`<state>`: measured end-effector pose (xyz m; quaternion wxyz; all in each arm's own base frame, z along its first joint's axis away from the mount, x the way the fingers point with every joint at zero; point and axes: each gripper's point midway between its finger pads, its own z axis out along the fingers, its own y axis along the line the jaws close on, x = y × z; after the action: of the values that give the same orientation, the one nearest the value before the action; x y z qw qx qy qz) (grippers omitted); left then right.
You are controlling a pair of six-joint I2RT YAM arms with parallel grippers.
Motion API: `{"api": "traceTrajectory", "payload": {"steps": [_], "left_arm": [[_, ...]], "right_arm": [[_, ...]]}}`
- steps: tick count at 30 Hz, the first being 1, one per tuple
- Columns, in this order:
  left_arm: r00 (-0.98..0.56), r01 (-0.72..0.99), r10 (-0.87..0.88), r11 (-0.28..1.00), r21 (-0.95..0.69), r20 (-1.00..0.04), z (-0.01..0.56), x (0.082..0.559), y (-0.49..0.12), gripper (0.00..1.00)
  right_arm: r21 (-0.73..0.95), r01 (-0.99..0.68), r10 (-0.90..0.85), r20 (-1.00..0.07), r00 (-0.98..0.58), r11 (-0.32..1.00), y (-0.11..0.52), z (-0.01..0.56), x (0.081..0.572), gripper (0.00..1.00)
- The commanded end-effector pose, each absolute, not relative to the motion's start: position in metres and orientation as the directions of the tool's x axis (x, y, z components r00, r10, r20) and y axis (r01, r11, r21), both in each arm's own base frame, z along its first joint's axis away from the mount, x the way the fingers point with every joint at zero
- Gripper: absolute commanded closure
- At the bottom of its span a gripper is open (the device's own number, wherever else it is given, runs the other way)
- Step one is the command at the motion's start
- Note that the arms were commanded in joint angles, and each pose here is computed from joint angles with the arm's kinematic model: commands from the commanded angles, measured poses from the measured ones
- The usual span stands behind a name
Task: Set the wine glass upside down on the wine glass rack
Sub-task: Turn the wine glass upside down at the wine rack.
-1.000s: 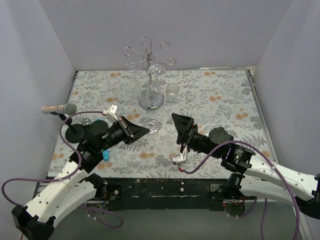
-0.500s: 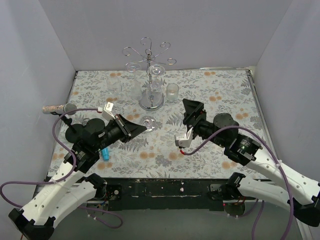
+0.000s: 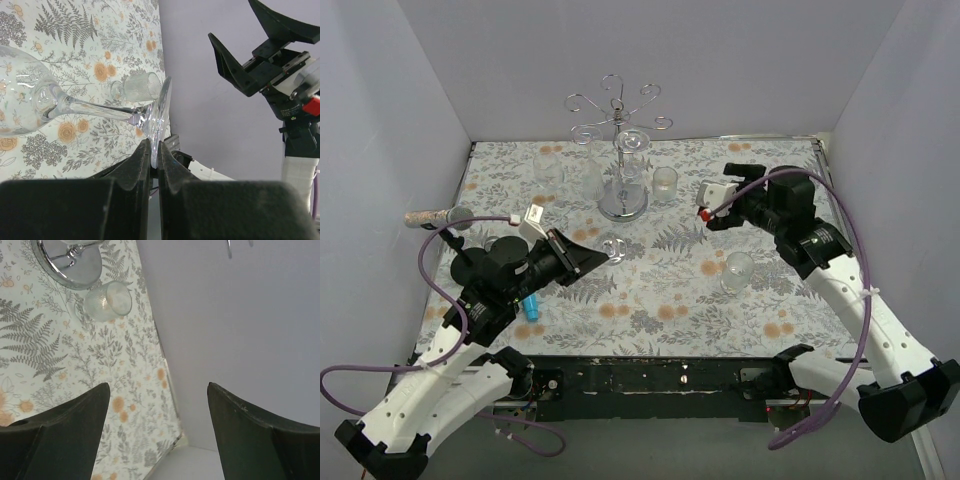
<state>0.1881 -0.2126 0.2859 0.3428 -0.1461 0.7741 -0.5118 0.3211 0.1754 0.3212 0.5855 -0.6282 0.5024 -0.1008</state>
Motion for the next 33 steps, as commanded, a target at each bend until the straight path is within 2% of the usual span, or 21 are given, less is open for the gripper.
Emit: {"api": "traceTrajectory", "payload": {"steps": [1,8,16,23,33], "left_arm": [[-0.651,0.215,-0.613,0.415,-0.884,-0.446,0.327,0.191,-0.204,1.00],[-0.638,0.212,-0.606,0.454,-0.865,-0.474,0.329,0.195,-0.201,1.00],[-0.609,0.194,-0.612,0.501,-0.843,-0.504,0.332,0.201,-0.194,1.00],[-0.613,0.161,-0.622,0.505,-0.848,-0.487,0.331,0.204,-0.194,1.00],[-0.585,0.134,-0.626,0.552,-0.823,-0.516,0.346,0.221,-0.193,1.00]], "right_arm": [[-0.653,-0.654,-0.640,-0.697,0.323,0.382,0.170,0.330,0.321,0.14],[-0.337,-0.770,-0.476,-0.878,0.050,0.542,0.152,0.308,0.333,0.14],[-0.116,-0.802,-0.363,-0.922,-0.132,0.586,0.146,0.264,0.333,0.15],[-0.063,-0.834,-0.290,-0.950,-0.119,0.549,0.152,0.245,0.318,0.16],[-0.102,-0.824,-0.300,-0.950,-0.086,0.557,0.137,0.246,0.314,0.16]]}}
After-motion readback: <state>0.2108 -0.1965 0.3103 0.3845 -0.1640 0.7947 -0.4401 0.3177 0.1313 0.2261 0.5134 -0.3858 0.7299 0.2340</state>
